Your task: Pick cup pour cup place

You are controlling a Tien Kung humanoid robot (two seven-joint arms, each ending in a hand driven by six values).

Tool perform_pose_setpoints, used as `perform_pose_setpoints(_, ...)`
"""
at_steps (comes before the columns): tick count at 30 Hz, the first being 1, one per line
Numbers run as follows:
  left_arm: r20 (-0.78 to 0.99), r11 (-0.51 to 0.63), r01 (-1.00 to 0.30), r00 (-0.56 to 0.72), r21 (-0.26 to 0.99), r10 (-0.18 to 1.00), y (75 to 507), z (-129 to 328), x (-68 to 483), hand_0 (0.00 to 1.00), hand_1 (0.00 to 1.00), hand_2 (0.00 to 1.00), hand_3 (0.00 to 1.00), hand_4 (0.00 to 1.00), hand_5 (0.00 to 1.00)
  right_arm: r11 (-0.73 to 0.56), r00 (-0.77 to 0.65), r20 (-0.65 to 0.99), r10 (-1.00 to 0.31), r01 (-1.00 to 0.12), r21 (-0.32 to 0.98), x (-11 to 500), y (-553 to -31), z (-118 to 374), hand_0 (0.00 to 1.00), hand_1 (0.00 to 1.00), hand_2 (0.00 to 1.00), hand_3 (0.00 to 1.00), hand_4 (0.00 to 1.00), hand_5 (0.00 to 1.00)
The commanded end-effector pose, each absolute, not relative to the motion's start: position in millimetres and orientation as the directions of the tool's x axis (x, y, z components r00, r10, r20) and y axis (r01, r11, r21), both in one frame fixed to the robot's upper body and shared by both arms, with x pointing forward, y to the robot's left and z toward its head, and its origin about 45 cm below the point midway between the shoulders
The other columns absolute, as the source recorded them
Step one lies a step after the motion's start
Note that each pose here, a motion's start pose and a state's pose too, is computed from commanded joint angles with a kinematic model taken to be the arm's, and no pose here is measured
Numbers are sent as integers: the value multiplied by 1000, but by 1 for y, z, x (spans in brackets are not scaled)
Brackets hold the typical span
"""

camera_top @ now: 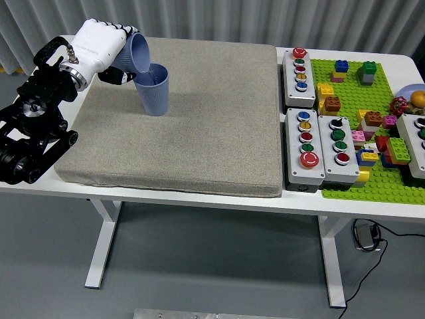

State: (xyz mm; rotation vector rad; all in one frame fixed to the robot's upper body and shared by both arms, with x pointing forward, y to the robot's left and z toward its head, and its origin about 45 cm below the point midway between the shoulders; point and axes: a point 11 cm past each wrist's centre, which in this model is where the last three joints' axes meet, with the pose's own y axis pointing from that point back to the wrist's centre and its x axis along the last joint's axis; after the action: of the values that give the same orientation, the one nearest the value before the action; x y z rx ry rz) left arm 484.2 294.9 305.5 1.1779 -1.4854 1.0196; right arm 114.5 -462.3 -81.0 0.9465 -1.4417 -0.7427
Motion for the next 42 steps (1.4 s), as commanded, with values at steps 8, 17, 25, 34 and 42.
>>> perform_pose_setpoints(8,975,196,-979,-99,-59,-200,292,312,486,457,511,535,545,687,118,467,32,474,-880,-128,875,115,-463,-81,689,653,584,578,2,164)
perform_pose_setpoints(17,969,203,-978,-96,-49,-229,292,312,487,455,511,534,544,688,123,468,30,475,-880,-129,874,116,-463,-80,689,653,584,577,2,165)
perform_pose_setpoints(25,964,217,-974,-111,-58,-241,287,317,488,455,511,534,542,688,125,468,30,476,-879,-131,874,117,-463,-80,689,653,584,577,2,165)
perform_pose_setpoints(34,963,214,-975,-113,-60,-244,288,318,488,455,511,529,542,687,127,469,32,476,-879,-130,874,117,-463,-80,689,653,584,577,2,165)
perform_pose_setpoints(42,956,227,-972,-123,-62,-267,286,322,489,460,510,528,542,685,127,470,32,477,-878,-131,873,118,-463,-80,689,653,584,577,2,164)
